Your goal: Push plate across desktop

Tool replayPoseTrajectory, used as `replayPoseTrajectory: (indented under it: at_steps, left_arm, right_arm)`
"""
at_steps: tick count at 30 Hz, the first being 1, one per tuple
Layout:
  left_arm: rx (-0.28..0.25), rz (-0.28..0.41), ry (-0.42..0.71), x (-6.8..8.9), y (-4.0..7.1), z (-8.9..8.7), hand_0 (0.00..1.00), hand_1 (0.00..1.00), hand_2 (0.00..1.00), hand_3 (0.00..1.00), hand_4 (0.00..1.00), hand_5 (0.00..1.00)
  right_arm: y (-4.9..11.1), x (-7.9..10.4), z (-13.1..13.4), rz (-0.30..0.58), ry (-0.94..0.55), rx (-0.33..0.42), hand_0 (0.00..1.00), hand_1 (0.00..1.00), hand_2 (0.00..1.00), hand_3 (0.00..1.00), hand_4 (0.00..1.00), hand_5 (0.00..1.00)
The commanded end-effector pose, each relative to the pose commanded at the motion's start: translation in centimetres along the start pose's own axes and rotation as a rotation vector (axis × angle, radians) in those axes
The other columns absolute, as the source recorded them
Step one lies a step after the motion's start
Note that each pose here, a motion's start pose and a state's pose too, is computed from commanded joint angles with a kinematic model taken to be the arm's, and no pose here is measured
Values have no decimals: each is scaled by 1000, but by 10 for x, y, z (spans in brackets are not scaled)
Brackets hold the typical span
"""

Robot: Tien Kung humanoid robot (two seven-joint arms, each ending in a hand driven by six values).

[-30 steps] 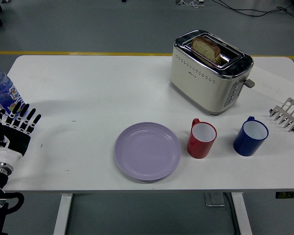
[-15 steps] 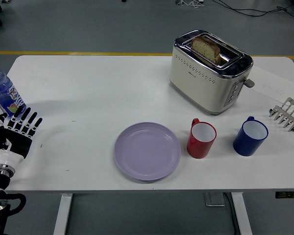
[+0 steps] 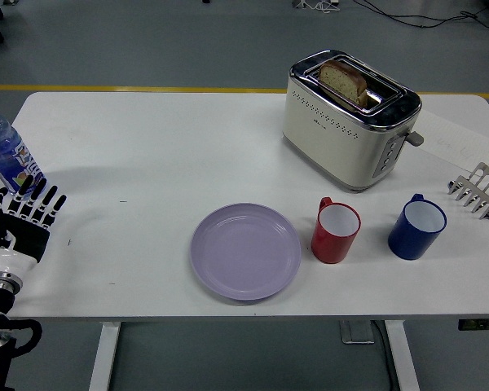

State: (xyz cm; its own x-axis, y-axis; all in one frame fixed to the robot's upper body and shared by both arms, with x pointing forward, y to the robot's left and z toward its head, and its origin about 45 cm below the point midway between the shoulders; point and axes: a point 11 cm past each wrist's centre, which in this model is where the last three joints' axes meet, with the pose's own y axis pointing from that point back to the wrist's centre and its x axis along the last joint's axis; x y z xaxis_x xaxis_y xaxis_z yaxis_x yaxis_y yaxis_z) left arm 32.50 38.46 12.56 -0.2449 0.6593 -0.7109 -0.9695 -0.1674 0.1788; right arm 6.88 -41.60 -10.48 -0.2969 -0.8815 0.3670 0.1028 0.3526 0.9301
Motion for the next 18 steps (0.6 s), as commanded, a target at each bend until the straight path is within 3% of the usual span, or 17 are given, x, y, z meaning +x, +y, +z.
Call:
replayPoseTrajectory:
  at_steps: [18]
  left_arm:
    - [8,18,5,3,0,-3,599,687,691,654,493,960]
  right_arm:
    - [0,0,-1,2,-2,3,517,483,593,545,190,273]
